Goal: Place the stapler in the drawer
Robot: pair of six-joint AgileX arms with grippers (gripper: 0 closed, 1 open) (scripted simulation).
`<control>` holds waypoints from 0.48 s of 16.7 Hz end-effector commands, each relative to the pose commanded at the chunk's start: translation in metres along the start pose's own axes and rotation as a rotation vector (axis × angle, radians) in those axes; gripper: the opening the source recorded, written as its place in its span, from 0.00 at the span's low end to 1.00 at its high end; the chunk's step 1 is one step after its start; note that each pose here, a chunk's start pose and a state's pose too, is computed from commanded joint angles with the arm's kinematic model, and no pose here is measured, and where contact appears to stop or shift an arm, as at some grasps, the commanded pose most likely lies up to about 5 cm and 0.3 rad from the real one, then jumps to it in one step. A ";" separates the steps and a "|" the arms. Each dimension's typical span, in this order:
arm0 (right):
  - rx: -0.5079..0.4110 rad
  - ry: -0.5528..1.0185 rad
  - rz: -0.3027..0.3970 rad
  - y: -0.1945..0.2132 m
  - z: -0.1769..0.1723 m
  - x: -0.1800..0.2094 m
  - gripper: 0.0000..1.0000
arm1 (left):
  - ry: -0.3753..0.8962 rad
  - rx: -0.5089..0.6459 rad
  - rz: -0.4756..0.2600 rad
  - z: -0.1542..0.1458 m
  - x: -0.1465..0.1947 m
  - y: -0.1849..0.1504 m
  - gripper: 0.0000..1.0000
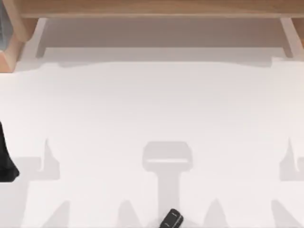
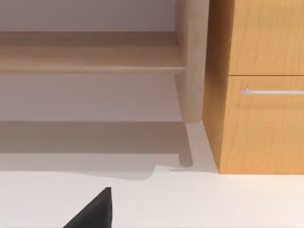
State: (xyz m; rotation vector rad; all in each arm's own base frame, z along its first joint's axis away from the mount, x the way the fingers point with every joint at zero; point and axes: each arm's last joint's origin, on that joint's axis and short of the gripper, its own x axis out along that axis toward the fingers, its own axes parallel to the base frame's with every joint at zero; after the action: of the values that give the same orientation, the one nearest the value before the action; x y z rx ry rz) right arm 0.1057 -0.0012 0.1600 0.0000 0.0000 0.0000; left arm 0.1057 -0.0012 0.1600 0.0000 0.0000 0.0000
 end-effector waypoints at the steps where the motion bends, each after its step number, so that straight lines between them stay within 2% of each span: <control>1: 0.000 0.000 0.000 0.000 0.000 0.000 1.00 | 0.000 0.000 0.000 0.000 0.000 0.000 1.00; 4: -0.028 -0.014 -0.008 -0.001 0.007 0.001 1.00 | 0.000 0.000 0.000 0.000 0.000 0.000 1.00; 8: -0.189 -0.061 -0.036 -0.006 0.043 0.010 1.00 | 0.000 0.000 0.000 0.000 0.000 0.000 1.00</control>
State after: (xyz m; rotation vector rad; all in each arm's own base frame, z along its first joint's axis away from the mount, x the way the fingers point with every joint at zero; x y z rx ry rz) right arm 0.1156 -0.0075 0.2027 -0.1891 -0.0608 -0.0360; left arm 0.1057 -0.0012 0.1600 0.0000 0.0000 0.0000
